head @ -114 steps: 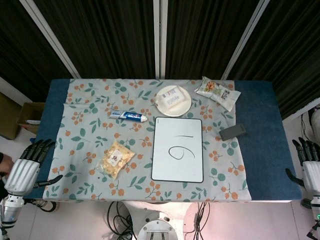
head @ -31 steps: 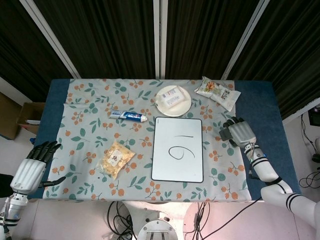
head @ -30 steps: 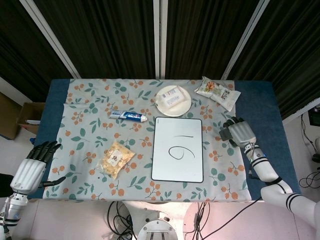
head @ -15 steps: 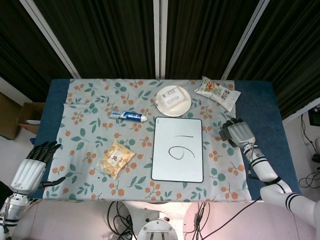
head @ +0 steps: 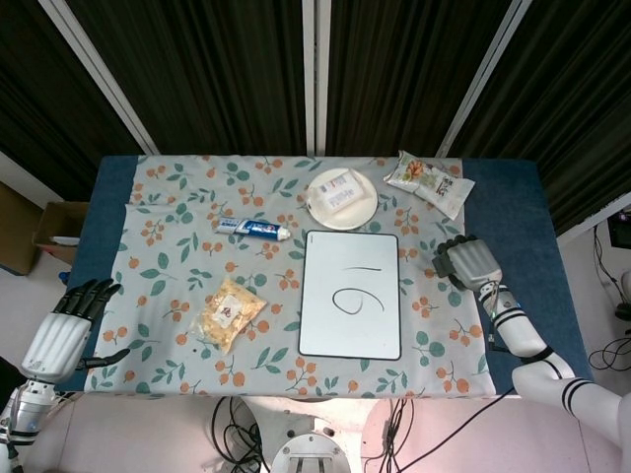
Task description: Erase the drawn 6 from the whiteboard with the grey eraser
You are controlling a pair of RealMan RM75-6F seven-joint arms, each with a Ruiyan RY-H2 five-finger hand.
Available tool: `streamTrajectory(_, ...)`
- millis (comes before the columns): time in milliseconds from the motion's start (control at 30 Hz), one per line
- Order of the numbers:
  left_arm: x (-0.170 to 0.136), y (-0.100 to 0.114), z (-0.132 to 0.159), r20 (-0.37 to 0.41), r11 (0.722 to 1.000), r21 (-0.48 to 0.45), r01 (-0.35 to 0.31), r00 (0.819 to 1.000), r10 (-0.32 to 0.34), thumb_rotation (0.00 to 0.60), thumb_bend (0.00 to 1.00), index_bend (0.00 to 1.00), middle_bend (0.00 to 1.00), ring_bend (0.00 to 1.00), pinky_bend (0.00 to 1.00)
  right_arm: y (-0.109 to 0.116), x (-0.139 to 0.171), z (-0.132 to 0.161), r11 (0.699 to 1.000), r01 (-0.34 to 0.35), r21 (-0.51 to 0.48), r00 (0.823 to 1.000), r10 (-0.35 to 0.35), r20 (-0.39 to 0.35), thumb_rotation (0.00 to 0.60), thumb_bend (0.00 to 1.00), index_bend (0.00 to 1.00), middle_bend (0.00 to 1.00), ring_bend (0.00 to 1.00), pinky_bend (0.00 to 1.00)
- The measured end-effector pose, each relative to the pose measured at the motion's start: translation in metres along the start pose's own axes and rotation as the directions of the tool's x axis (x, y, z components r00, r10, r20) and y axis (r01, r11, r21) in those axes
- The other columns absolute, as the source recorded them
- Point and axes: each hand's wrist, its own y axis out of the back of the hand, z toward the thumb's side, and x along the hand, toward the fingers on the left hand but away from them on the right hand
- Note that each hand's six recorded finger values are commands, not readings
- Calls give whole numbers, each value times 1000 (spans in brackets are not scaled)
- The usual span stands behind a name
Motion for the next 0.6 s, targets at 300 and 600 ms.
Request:
streamTrajectory(300, 0, -1, -1, -1, 1000, -3, -1, 1000, 1, 425, 78, 102, 95, 71, 162, 0, 0, 2, 1000, 5, -2, 1000, -5, -5, 600, 248, 330, 398, 292, 344)
streamTrajectory(600, 2, -1, -2, -4, 1000, -2, 2, 1000, -2, 421, 78, 102, 95, 71, 162, -3, 0, 4, 999, -22, -26, 1000, 22, -13, 600, 259, 415, 424, 328, 374)
